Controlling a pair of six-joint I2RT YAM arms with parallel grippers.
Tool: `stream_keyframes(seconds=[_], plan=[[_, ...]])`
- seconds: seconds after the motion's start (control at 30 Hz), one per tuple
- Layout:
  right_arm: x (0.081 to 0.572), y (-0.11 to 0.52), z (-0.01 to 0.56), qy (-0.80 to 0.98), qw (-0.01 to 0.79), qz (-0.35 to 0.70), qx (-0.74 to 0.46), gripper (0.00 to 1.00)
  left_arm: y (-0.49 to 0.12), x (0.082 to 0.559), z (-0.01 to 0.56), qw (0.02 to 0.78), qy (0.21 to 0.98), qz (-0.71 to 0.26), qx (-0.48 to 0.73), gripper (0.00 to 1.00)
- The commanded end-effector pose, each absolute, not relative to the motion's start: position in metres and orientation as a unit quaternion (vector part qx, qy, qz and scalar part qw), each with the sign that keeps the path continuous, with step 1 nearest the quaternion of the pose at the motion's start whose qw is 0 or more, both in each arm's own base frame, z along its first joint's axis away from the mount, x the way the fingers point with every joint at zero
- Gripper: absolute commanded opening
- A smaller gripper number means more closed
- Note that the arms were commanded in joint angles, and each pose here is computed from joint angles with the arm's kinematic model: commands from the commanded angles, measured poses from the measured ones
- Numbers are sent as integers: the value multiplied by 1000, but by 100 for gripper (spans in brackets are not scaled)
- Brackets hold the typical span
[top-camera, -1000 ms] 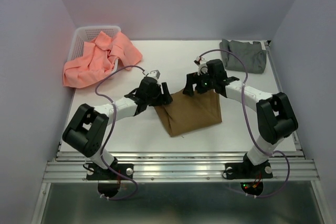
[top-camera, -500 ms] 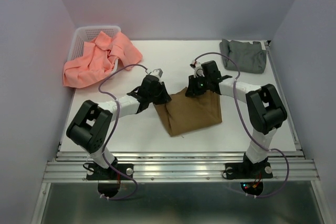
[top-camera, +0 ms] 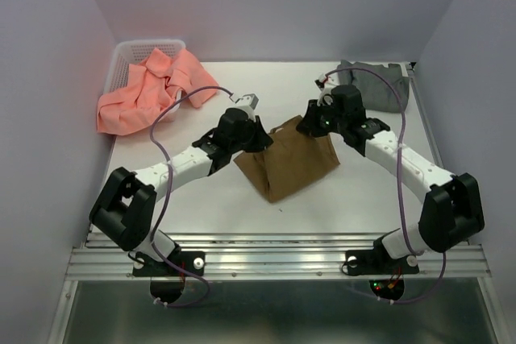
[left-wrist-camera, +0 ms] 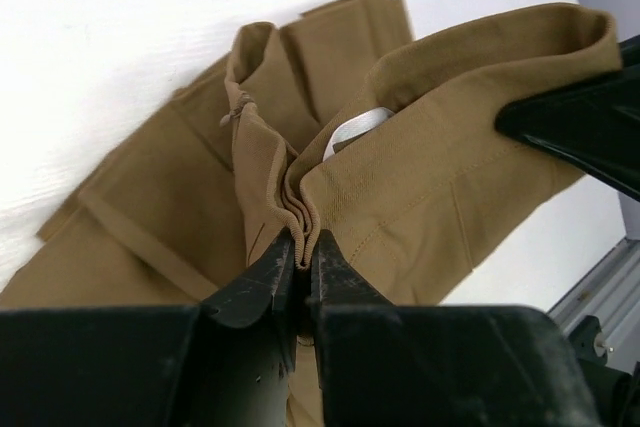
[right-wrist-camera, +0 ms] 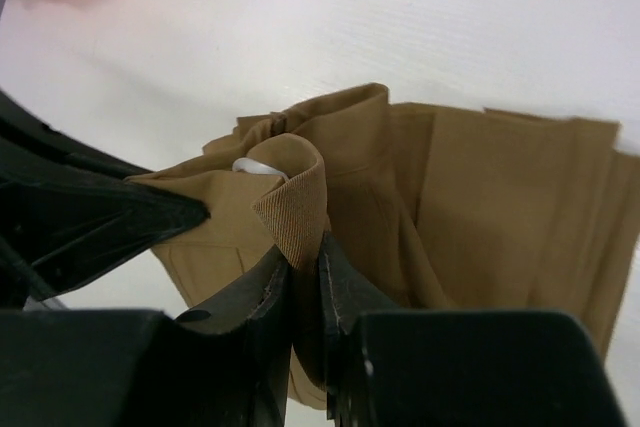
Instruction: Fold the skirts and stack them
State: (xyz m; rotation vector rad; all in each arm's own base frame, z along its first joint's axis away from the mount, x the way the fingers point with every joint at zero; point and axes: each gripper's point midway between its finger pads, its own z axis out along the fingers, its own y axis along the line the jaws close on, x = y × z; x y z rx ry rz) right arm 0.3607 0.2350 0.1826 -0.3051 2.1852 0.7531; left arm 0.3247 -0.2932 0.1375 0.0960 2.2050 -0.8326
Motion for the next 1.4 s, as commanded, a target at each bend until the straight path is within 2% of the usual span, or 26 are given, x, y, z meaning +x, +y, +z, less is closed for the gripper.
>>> stream_keyframes(seconds=[0.0, 0.23, 0.4, 0.57, 0.7, 0.73, 0.77, 0.8, 0.9, 0.93, 1.0, 1.03, 1.07, 1.1, 1.2, 1.37], plan=[[361, 207, 189, 868, 424, 255, -48, 15, -303, 330, 175, 418, 841, -338, 58, 3], [378, 195, 165, 884, 420, 200, -33, 15, -289, 345, 144, 407, 871, -274, 27, 0], [412, 204, 114, 910, 375, 173, -30, 16, -278, 360, 117, 399, 889, -227, 0, 0], [435, 190, 86, 921, 373, 113, 4, 17, -262, 378, 79, 384, 910, -154, -31, 0], [446, 186, 68, 927, 362, 96, 12, 24, -264, 390, 79, 397, 907, -142, -17, 0], [448, 185, 64, 928, 361, 91, 16, 35, -264, 391, 78, 395, 908, -138, -15, 0], [451, 184, 66, 927, 365, 87, 19, 39, -266, 396, 84, 401, 905, -139, -15, 5], [457, 180, 73, 923, 377, 74, 22, 49, -263, 397, 82, 400, 907, -128, -17, 11], [468, 168, 102, 916, 399, 38, 30, 56, -262, 403, 95, 406, 906, -116, -18, 26], [470, 167, 120, 910, 413, 38, 30, 67, -260, 405, 105, 411, 904, -113, -17, 35], [465, 170, 144, 904, 423, 54, 16, 78, -261, 404, 118, 418, 901, -119, -17, 51], [461, 174, 154, 902, 427, 71, 6, 93, -261, 404, 134, 430, 894, -129, -19, 60], [451, 185, 178, 892, 437, 112, -11, 100, -260, 403, 141, 434, 891, -133, -23, 96], [444, 190, 187, 888, 439, 133, -19, 100, -259, 401, 149, 439, 887, -140, -26, 99], [413, 210, 204, 879, 423, 217, -35, 100, -264, 392, 171, 445, 878, -176, -27, 99], [382, 238, 193, 866, 378, 327, -23, 100, -293, 371, 186, 441, 850, -287, 5, 99]])
